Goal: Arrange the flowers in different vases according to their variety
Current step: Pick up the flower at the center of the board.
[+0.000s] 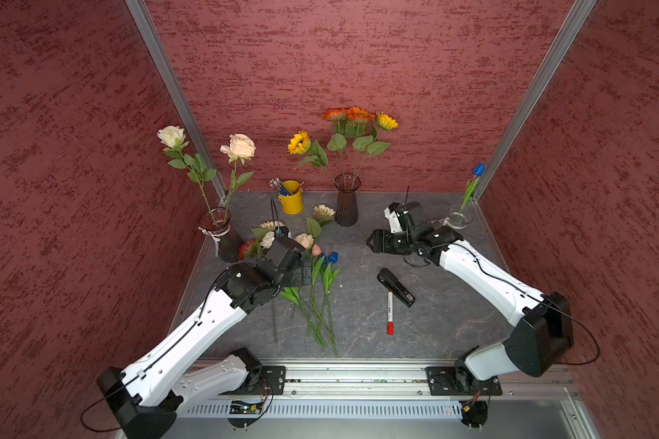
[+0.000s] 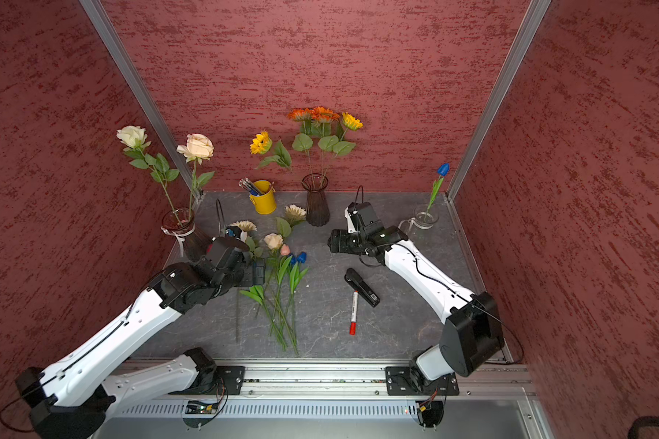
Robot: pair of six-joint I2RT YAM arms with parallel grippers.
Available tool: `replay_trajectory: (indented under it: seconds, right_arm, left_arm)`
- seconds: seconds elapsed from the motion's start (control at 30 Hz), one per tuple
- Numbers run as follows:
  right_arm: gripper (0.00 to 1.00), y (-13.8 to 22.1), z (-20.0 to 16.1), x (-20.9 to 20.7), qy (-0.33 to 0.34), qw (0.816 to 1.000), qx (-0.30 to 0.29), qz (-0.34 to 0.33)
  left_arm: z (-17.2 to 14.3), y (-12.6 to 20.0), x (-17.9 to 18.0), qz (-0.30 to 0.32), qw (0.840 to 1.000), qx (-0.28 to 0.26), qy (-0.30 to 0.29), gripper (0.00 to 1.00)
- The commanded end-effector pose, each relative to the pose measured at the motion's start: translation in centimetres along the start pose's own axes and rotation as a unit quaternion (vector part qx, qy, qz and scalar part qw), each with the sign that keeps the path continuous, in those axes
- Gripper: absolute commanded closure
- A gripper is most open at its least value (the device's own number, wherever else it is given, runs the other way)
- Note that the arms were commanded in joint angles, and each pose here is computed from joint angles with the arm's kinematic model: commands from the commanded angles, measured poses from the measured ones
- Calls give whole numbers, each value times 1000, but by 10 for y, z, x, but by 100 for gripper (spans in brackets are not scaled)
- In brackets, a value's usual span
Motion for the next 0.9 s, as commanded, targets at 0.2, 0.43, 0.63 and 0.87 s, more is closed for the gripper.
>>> replay_trajectory:
  seconds: [0.2, 0.43, 0.63, 0.87]
  right_arm:
    - [20, 15, -1, 7, 19, 1000, 3, 7]
    - [20, 0, -5, 5, 19, 1000, 19, 12]
    - [20, -24, -17, -6, 14, 999, 42, 4]
    - [21, -50, -24, -9, 1, 998, 67, 13]
  left_arm:
    - [-24, 7, -8, -12, 1000, 9, 22, 0]
    - [-32, 0, -11, -5, 999, 36, 18, 0]
    - [-55, -20, -9, 16, 996, 84, 17, 0]
    - [-72, -56, 3, -19, 987, 130, 89, 0]
Point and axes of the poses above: each gripper's point midway between its finger pads, its own y axis back along the fingers, its own x axis along the line the jaws close on, z = x × y, the point moved 4 cm from there along y, back along the fingers, and after that the axes turned 3 degrees about -y, right-handed, at the moved point
